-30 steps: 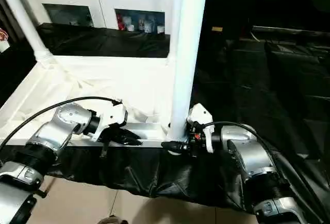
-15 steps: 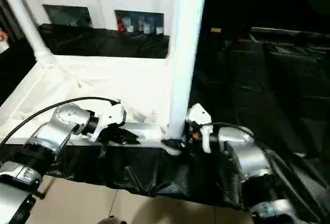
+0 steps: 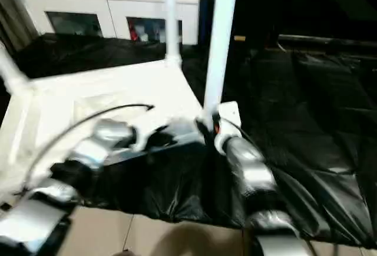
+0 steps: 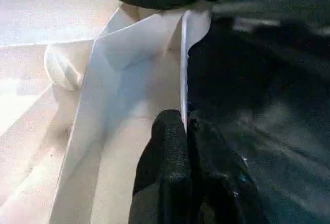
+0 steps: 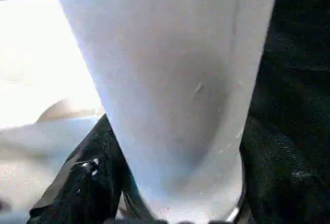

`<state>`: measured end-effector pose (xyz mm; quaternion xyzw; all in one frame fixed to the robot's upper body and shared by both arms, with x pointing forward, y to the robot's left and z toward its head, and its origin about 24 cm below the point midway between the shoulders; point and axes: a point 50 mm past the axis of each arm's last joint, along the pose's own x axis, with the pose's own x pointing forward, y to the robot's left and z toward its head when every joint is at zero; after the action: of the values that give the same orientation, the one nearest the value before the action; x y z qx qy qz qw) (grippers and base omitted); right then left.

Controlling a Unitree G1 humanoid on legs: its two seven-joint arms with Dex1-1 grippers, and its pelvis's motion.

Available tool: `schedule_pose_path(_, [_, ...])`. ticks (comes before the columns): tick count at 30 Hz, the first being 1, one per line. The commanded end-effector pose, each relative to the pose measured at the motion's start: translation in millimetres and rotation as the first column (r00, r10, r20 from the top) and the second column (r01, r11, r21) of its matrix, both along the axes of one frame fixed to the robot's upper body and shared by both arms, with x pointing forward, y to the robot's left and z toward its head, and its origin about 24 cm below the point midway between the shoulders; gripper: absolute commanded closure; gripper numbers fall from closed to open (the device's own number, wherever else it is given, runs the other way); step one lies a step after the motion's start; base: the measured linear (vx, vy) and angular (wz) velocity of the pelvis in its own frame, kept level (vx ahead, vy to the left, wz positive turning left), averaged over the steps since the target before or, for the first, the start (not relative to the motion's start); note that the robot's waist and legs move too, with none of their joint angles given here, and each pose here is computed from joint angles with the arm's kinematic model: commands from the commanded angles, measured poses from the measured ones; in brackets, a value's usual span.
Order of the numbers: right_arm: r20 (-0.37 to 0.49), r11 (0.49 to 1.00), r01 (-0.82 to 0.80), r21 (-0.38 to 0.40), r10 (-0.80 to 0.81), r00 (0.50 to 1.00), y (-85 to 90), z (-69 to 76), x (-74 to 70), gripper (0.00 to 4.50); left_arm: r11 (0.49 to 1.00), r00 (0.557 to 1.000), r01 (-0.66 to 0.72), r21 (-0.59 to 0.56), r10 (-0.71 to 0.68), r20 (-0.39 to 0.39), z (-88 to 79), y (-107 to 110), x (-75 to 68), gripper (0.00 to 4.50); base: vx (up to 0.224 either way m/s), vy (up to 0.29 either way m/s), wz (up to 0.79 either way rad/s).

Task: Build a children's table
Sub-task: Rotate leg to tighten

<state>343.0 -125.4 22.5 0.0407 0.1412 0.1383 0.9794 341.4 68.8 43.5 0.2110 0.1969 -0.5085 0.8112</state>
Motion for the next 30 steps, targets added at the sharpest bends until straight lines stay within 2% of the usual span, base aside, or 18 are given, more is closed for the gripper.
schedule_pose_path(1, [-0.064, 0.983, -0.173, 0.068, 0.178, 0.982, 58.9, -13.2, -13.1, 1.85, 0.995, 0.996, 0.077, -0.062, -0.073, 0.059, 14.0, -40, -3.7, 4.5, 0.0, 0.0, 0.0])
schedule_pose_path(3, [-0.042, 0.98, -0.181, 0.084, 0.185, 0.982, 58.0, -10.8, -12.5, 1.29, 0.994, 0.995, 0.087, -0.06, -0.083, 0.062, 14.3, -36, -3.9, 4.5, 0.0, 0.0, 0.0])
schedule_pose_path(6, [-0.035, 0.979, -0.181, 0.099, 0.185, 0.982, 57.5, -10.1, -12.0, 1.05, 0.995, 0.995, 0.086, -0.058, -0.083, 0.063, 14.1, -34, -3.7, 4.5, 0.0, 0.0, 0.0])
schedule_pose_path(7, [-0.031, 0.978, -0.185, 0.1, 0.189, 0.981, 56.5, -9.6, -11.9, 0.79, 0.994, 0.994, 0.09, -0.057, -0.086, 0.067, 14.2, -33, -3.6, 4.5, 0.0, 0.0, 0.0])
schedule_pose_path(9, [0.015, 0.968, -0.247, 0.049, 0.246, 0.969, 50.0, -5.6, -12.4, 0.79, 0.99, 0.99, 0.128, -0.064, -0.124, 0.067, 13.7, -23, -5.3, 4.5, 0.0, 0.0, 0.0])
schedule_pose_path(13, [0.056, 0.939, -0.34, 0.048, 0.337, 0.94, 45.1, 0.6, -14.9, 0.79, 0.982, 0.984, 0.171, -0.073, -0.167, 0.066, 14.1, -17, -7.6, 4.5, 0.0, 0.0, 0.0])
schedule_pose_path(16, [0.11, 0.848, -0.531, -0.002, 0.528, 0.842, 35.5, 8.5, -24.3, 0.79, 0.967, 0.969, 0.245, -0.068, -0.242, 0.047, 13.7, -6, -11.9, 4.5, 0.0, 0.0, 0.0])
schedule_pose_path(19, [0.11, 0.775, -0.631, -0.029, 0.63, 0.768, 29.0, 11.5, -30.6, 0.79, 0.958, 0.961, 0.277, -0.07, -0.276, 0.035, 15.0, 2, -13.3, 4.5, 0.0, 0.0, 0.0])
schedule_pose_path(24, [0.071, 0.624, -0.78, -0.049, 0.781, 0.621, 17.5, 16.1, -42.9, 0.79, 0.943, 0.945, 0.327, -0.063, -0.327, 0.008, 16.6, 19, -15.8, 4.5, 0.0, 0.0, 0.0])
schedule_pose_path(26, [0.058, 0.586, -0.809, -0.049, 0.81, 0.584, 15.2, 16.9, -46.4, 0.79, 0.94, 0.941, 0.338, -0.056, -0.338, 0.0, 16.4, 23, -16.7, 4.5, 0.0, 0.0, 0.0])
schedule_pose_path(27, [0.043, 0.53, -0.847, -0.037, 0.848, 0.528, 12.6, 18.4, -52.1, 0.79, 0.934, 0.934, 0.355, -0.048, -0.356, -0.014, 16.6, 30, -18.6, 4.5, 0.0, 0.0, 0.0])
schedule_pose_path(30, [0.021, 0.453, -0.891, -0.023, 0.892, 0.452, 9.2, 20.6, -59.4, 0.79, 0.925, 0.925, 0.377, -0.044, -0.379, -0.034, 17.8, 39, -21.2, 4.5, 0.0, 0.0, 0.0])
